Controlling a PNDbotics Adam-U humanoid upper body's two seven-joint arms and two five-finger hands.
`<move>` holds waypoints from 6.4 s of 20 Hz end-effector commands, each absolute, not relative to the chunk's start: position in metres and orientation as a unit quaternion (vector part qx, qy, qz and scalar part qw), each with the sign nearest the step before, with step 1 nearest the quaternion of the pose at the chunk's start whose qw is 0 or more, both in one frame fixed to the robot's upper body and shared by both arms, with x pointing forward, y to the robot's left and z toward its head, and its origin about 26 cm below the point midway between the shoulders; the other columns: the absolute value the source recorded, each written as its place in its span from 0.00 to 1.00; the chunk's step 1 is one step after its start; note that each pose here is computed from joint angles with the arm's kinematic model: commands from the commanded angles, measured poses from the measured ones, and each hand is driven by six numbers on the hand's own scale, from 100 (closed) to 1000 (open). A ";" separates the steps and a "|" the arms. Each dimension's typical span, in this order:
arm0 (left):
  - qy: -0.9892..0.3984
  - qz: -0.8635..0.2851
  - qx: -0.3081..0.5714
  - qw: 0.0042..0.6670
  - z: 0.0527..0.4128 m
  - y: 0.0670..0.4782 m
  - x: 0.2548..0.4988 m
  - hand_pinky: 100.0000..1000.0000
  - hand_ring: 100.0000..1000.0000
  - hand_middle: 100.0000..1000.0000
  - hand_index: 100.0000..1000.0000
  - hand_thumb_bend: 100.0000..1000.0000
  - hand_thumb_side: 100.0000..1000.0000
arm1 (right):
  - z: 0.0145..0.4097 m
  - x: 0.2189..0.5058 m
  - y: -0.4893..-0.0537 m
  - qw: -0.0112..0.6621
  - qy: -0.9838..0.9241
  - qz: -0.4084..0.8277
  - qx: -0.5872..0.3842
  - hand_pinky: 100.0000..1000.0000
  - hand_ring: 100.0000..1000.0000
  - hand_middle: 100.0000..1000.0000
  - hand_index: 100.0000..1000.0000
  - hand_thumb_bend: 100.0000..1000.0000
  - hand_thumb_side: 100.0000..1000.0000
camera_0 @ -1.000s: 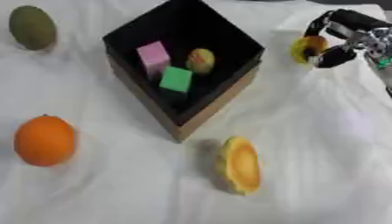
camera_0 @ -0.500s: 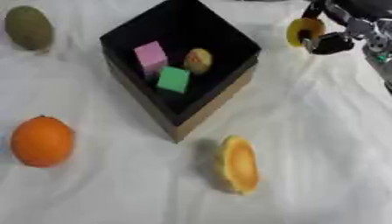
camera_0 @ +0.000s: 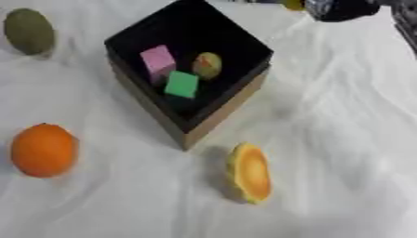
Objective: Pick up objects on the table and place them in the box.
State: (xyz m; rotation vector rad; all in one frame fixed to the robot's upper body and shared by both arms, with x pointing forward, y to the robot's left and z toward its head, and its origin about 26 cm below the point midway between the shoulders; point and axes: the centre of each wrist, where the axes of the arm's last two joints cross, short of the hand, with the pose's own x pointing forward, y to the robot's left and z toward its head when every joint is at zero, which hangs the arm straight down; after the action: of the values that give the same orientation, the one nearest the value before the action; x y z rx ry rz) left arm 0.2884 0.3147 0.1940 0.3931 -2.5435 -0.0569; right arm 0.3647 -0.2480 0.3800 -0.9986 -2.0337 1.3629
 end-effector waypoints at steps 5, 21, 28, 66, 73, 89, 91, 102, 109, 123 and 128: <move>-0.954 -0.035 0.144 0.262 0.205 0.315 0.287 0.85 0.73 0.71 0.79 0.00 0.42 | 0.399 0.350 -0.179 0.176 -0.767 0.549 -0.282 0.81 0.73 0.41 0.47 0.00 0.00; -0.961 -0.038 0.132 0.239 0.216 0.311 0.291 0.85 0.73 0.71 0.79 0.00 0.41 | 0.351 0.397 -0.149 0.183 -0.691 0.648 -0.264 0.84 0.85 0.64 0.68 0.00 0.00; -0.960 -0.037 0.132 0.243 0.215 0.311 0.291 0.85 0.73 0.71 0.79 0.00 0.41 | 0.351 0.399 -0.152 0.166 -0.660 0.679 -0.275 0.93 0.99 0.85 0.87 0.08 0.24; -0.952 -0.021 0.150 0.268 0.201 0.317 0.286 0.85 0.73 0.71 0.78 0.00 0.41 | 0.288 0.298 -0.253 0.086 -0.670 0.702 -0.224 0.89 0.94 0.80 0.84 0.04 0.14; -0.951 -0.020 0.145 0.272 0.199 0.315 0.286 0.85 0.73 0.71 0.78 0.00 0.41 | 0.255 0.298 -0.239 0.104 -0.631 0.744 -0.195 0.89 0.94 0.80 0.84 0.00 0.20; -0.952 -0.018 0.135 0.275 0.199 0.312 0.287 0.85 0.73 0.71 0.78 0.00 0.42 | 0.234 0.295 -0.228 0.114 -0.524 0.827 -0.170 0.91 0.98 0.86 0.86 0.19 0.00; -0.952 -0.018 0.134 0.275 0.199 0.312 0.287 0.85 0.73 0.71 0.78 0.00 0.42 | 0.234 0.295 -0.228 0.112 -0.518 0.830 -0.174 0.91 0.98 0.86 0.86 0.21 0.00; -0.952 -0.016 0.130 0.277 0.198 0.310 0.288 0.85 0.73 0.71 0.78 0.00 0.43 | 0.229 0.294 -0.219 0.119 -0.503 0.840 -0.168 0.90 0.95 0.76 0.81 0.16 0.00; -0.952 -0.015 0.128 0.278 0.198 0.310 0.288 0.85 0.73 0.71 0.78 0.00 0.44 | 0.230 0.295 -0.215 0.111 -0.526 0.824 -0.177 0.85 0.85 0.65 0.73 0.19 0.00; -0.952 -0.012 0.121 0.281 0.198 0.309 0.288 0.85 0.73 0.71 0.78 0.00 0.44 | 0.222 0.300 -0.203 0.063 -0.593 0.769 -0.230 0.72 0.58 0.26 0.31 0.30 0.00; -0.951 -0.012 0.120 0.283 0.197 0.309 0.288 0.85 0.73 0.71 0.78 0.00 0.44 | 0.220 0.301 -0.202 0.070 -0.617 0.753 -0.219 0.70 0.55 0.24 0.29 0.19 0.00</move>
State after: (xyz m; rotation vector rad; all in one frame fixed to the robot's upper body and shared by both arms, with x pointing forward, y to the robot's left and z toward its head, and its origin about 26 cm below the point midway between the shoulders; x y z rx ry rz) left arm 0.2892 0.3093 0.1901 0.3270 -2.5234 -0.0145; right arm 0.3012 -0.2007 0.2140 -0.6430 -1.8320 2.2756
